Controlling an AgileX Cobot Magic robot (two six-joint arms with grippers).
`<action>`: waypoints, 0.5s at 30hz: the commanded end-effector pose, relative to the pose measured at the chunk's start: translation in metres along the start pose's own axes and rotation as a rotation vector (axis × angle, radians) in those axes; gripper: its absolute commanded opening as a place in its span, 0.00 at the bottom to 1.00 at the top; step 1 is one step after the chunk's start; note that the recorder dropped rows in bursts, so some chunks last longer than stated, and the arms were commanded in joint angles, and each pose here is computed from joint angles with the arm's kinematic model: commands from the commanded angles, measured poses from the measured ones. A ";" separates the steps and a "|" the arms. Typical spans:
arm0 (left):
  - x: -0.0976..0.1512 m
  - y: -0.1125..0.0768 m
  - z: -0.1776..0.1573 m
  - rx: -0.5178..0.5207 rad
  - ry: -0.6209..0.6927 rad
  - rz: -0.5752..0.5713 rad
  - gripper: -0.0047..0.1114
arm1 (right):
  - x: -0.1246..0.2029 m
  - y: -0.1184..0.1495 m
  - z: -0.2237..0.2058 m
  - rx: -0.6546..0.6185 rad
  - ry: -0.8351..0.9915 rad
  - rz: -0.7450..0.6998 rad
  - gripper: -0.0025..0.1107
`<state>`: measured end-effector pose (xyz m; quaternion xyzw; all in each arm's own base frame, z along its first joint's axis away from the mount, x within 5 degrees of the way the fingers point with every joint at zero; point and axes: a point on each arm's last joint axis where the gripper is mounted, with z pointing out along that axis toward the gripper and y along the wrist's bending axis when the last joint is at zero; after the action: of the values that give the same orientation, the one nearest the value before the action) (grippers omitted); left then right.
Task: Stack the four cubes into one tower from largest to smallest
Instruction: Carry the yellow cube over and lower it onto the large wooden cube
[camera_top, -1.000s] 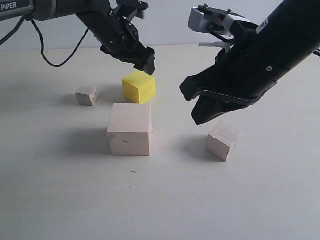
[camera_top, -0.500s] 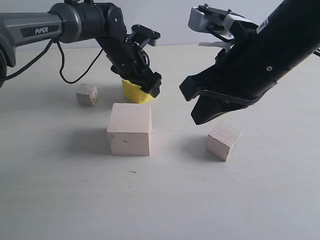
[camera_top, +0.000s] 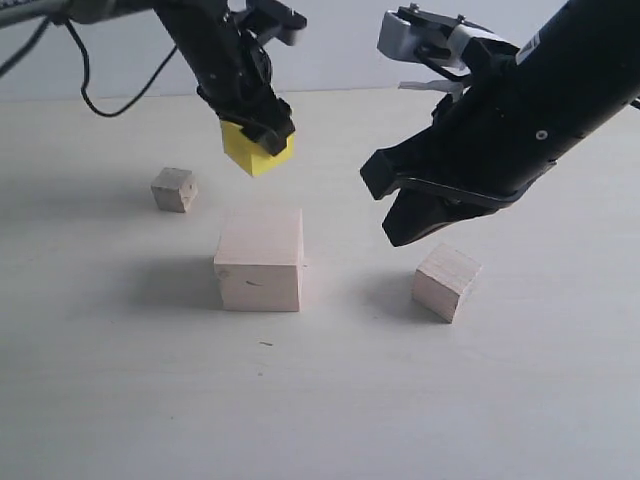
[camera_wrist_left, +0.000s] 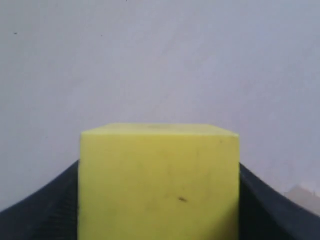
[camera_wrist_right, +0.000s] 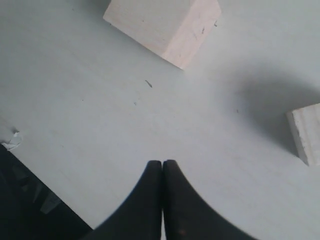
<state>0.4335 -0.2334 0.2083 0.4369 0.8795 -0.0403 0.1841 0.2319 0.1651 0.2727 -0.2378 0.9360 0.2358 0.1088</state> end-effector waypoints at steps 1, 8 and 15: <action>0.007 -0.002 -0.063 0.032 0.048 0.138 0.04 | 0.004 0.005 -0.025 0.054 -0.095 -0.069 0.02; 0.014 -0.035 -0.116 0.209 -0.148 0.452 0.04 | 0.020 0.012 -0.055 0.108 -0.133 -0.086 0.02; 0.052 -0.055 -0.101 0.326 -0.065 0.486 0.04 | 0.024 0.015 -0.063 0.102 -0.149 -0.077 0.02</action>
<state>0.3454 -0.2076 0.2810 0.6406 0.7424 -0.1284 0.1483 0.2008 0.1376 0.3227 -0.2500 0.9267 0.1997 0.1971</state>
